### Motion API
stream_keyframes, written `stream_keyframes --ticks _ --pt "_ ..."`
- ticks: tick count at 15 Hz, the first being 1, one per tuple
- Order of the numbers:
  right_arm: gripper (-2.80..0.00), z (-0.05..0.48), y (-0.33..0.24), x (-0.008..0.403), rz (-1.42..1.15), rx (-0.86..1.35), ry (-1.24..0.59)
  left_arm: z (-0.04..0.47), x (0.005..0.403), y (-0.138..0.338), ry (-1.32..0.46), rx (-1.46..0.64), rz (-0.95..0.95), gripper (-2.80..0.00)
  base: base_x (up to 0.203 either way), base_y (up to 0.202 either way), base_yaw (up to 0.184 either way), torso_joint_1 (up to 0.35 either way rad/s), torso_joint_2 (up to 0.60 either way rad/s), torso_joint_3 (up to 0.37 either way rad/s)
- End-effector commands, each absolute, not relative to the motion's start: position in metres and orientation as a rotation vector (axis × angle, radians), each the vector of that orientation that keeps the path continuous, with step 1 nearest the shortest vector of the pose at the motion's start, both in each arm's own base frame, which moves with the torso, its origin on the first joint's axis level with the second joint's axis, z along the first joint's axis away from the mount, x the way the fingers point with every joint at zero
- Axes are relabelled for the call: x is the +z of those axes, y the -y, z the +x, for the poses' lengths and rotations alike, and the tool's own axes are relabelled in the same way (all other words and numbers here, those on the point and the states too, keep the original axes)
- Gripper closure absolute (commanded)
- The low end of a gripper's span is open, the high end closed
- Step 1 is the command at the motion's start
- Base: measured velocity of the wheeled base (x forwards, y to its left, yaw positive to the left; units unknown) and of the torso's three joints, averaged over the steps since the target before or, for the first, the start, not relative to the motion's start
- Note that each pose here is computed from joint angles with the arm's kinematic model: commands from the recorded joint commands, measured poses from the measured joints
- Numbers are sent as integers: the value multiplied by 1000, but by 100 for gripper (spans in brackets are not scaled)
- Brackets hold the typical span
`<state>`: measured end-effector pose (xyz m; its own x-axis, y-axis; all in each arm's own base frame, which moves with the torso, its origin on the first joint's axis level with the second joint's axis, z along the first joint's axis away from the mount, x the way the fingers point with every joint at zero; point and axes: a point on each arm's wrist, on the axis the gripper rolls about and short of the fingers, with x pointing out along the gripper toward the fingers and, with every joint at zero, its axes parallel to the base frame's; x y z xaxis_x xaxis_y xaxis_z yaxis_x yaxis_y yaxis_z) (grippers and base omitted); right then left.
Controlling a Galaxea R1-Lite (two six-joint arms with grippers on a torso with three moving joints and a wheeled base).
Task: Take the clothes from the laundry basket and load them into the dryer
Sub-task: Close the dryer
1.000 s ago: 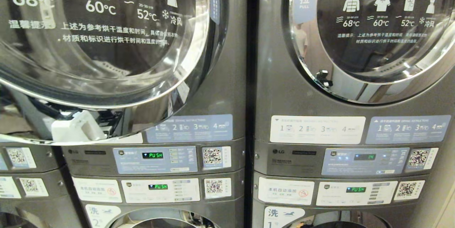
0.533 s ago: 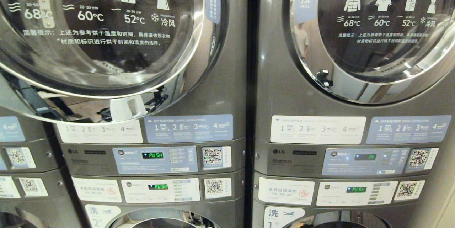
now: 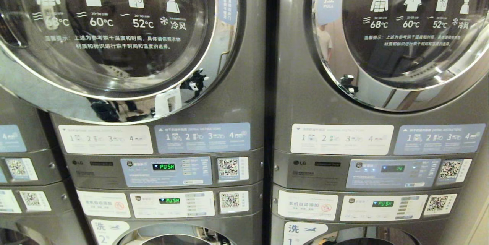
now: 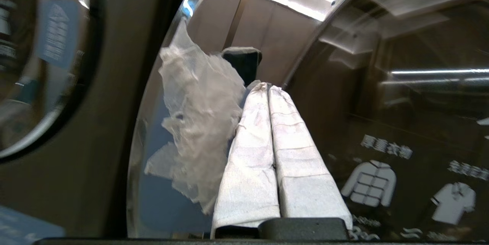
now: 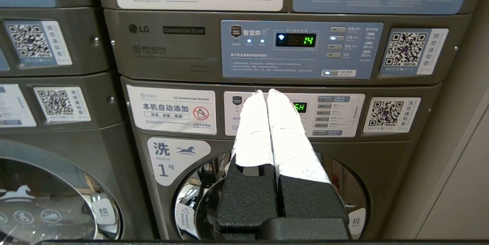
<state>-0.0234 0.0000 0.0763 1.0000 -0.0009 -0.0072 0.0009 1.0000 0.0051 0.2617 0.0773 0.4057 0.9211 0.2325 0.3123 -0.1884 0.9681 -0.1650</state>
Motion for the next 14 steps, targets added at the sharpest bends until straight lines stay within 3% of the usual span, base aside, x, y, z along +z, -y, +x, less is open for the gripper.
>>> stream_keyframes --ticks 1,14 --pt "0 -23 0 76 6 -2 -8 301 380 -94 275 175 -165 0 0 0 0 0 0 0" --pt "0 -23 0 76 8 -3 -8 401 342 -162 446 70 -233 0 0 0 0 0 0 0"
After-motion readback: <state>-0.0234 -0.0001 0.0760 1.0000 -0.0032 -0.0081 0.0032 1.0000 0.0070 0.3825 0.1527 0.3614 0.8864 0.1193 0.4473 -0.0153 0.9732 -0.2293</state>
